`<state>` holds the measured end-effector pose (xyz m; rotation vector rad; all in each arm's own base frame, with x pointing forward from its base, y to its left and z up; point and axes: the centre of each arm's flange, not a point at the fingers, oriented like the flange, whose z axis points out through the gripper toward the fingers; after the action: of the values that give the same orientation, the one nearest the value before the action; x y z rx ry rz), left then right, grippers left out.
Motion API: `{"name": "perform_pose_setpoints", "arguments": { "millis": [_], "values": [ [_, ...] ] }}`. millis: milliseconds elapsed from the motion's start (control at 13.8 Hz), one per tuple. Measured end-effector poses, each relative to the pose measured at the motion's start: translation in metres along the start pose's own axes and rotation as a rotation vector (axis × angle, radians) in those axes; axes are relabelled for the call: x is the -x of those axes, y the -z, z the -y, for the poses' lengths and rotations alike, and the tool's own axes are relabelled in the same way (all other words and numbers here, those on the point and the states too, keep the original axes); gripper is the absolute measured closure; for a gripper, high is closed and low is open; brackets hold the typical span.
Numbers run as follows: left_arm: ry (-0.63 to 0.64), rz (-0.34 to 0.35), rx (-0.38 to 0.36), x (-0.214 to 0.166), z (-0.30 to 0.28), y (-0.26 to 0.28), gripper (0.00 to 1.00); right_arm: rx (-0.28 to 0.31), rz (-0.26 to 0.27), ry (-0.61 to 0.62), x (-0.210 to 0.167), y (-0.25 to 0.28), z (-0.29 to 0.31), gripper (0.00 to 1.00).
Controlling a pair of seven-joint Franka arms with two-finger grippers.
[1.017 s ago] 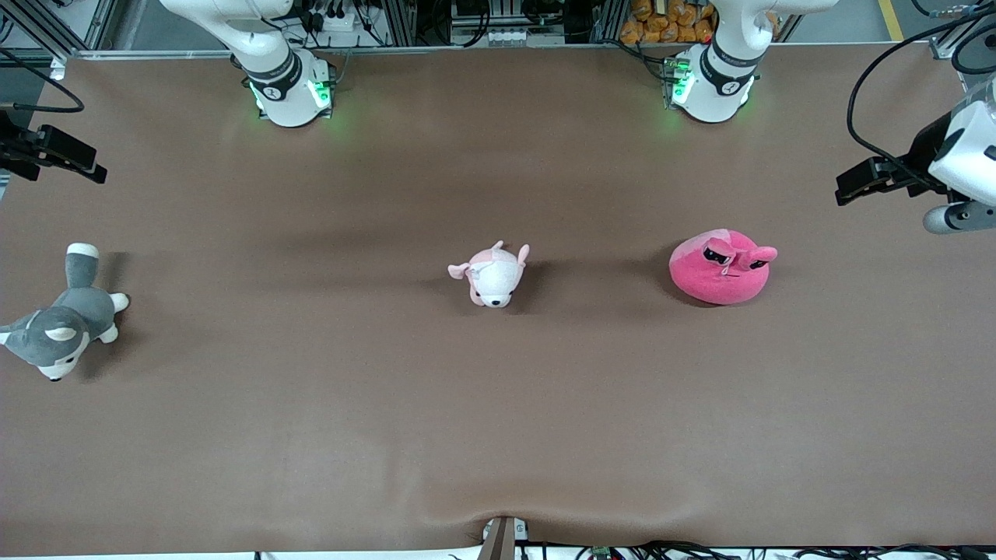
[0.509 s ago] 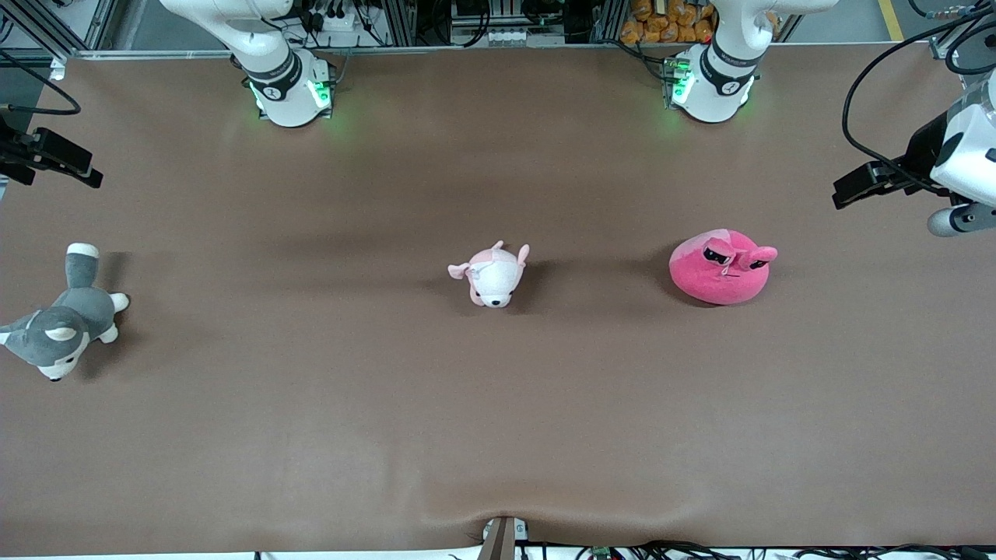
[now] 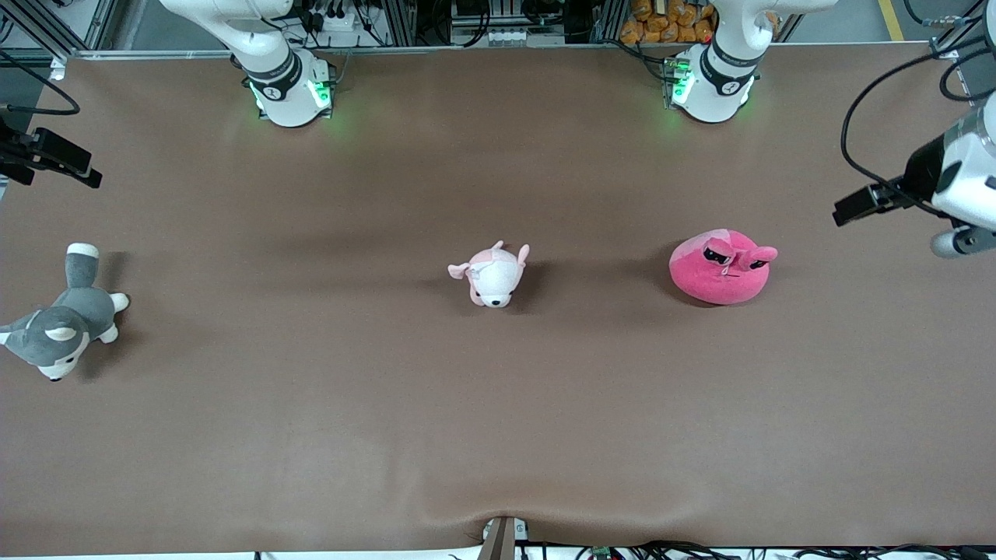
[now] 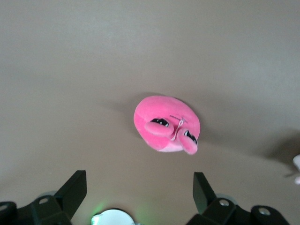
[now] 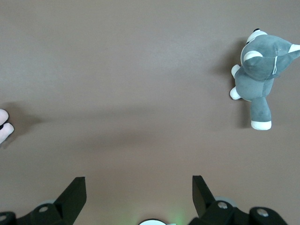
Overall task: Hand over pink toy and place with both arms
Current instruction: 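Reach the left gripper to the pink plush and pinch its tuft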
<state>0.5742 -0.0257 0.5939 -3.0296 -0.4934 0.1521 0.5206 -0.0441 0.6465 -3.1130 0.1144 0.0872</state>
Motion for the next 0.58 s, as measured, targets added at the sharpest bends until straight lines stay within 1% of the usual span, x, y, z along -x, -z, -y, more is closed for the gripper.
{"name": "perform_pose_setpoints", "arguments": {
  "millis": [145, 363, 581],
  "values": [
    [0.111, 0.028, 0.007, -0.013, 0.009, -0.019, 0.00, 0.000, -0.001, 0.000, 0.000, 0.000, 0.000, 0.00],
    [0.301, 0.058, 0.004, -0.018, 0.004, -0.046, 0.00, 0.000, -0.001, 0.000, 0.000, 0.000, 0.000, 0.00],
    [0.522, 0.081, 0.053, -0.021, 0.000, -0.078, 0.00, 0.000, -0.001, 0.000, 0.000, 0.000, 0.000, 0.00]
  ]
}}
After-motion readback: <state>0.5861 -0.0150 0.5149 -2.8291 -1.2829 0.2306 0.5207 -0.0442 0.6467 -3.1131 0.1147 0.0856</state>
